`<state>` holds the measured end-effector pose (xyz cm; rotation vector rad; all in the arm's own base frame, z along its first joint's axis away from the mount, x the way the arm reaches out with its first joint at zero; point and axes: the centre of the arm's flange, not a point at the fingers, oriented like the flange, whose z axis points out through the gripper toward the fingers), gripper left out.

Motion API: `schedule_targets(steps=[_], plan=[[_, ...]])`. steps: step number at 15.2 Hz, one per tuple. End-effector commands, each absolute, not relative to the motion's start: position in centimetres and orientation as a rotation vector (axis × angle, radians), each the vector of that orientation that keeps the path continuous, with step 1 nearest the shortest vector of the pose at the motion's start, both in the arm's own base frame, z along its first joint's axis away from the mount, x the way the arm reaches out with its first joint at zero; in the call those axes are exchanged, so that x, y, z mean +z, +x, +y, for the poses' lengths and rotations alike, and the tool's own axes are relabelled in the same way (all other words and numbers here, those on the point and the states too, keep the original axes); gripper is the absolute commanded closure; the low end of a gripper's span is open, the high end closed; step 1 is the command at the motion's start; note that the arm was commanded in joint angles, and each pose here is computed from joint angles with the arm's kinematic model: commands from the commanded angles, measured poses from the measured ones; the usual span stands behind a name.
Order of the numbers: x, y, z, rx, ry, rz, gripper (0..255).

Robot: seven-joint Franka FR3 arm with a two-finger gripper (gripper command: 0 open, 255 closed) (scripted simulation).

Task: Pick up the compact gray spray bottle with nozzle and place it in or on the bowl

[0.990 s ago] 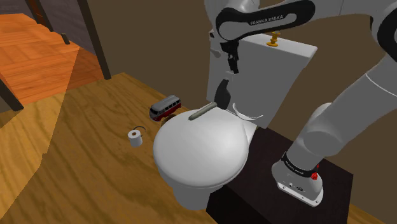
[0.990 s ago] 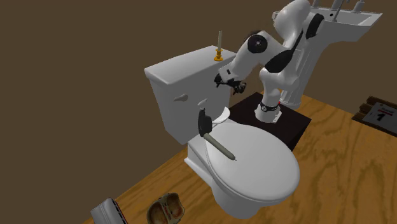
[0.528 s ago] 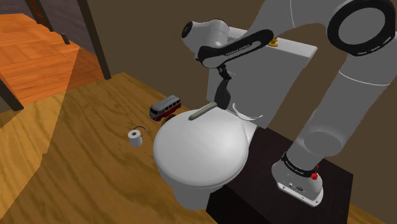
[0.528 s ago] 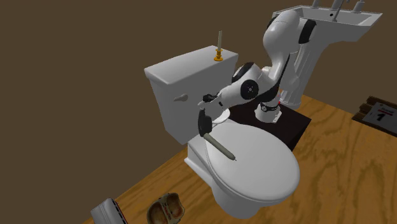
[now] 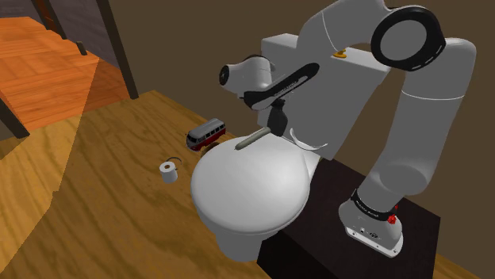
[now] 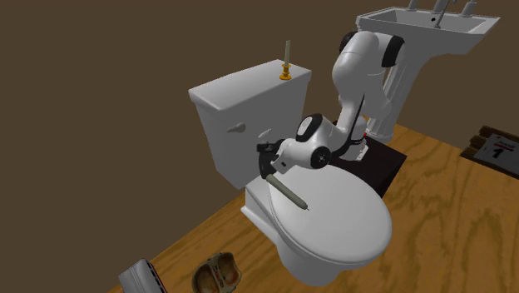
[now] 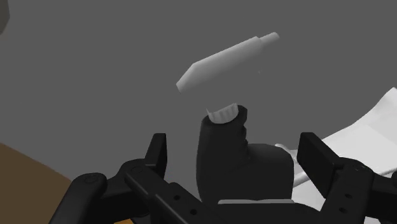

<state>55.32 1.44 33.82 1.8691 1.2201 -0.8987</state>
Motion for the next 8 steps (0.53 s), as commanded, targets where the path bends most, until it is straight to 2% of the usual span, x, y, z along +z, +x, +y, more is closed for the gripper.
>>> schedule_targets(steps=[1,8], plan=[[33.3,55.3,0.5,-0.901,1.863,1.224,0],[32.3,55.0,-1.1,-0.901,1.863,1.224,0]])
